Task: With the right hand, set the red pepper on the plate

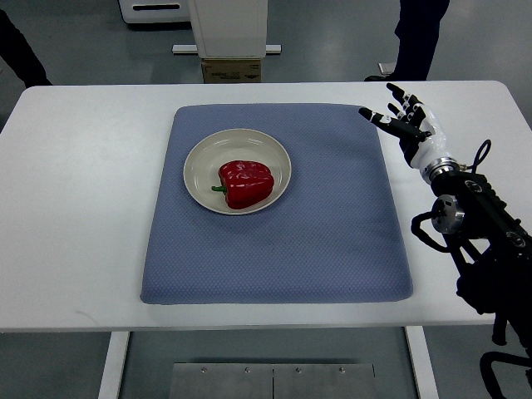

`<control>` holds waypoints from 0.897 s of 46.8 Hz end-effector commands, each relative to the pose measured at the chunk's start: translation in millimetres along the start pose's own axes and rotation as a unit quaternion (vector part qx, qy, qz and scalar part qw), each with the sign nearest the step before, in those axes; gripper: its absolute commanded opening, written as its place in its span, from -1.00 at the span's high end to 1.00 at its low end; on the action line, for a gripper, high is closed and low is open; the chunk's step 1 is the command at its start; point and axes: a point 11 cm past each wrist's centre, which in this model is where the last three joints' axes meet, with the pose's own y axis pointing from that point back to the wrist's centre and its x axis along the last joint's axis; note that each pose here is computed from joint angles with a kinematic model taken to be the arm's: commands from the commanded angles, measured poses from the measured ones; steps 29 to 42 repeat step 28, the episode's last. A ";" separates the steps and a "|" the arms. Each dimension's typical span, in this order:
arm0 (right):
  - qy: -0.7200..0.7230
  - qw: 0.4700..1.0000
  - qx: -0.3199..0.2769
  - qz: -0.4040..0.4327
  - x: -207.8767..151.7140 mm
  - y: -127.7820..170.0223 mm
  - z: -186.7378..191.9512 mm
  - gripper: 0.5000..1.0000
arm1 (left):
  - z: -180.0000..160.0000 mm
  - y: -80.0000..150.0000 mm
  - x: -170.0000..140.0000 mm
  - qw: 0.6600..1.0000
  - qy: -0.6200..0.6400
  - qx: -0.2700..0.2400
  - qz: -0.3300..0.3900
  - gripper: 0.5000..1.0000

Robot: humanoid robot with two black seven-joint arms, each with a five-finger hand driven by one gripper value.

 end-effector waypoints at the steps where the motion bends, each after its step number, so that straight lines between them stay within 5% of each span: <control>1: -0.006 1.000 0.002 0.003 2.0 1.7 2.5 -0.98 | 0.0 0.0 0.1 1.000 0.000 0.000 0.000 -1.00; 42: -0.066 0.998 -0.009 0.016 9.8 6.0 12.3 -1.00 | 0.1 0.0 0.1 1.000 0.001 0.000 0.000 -1.00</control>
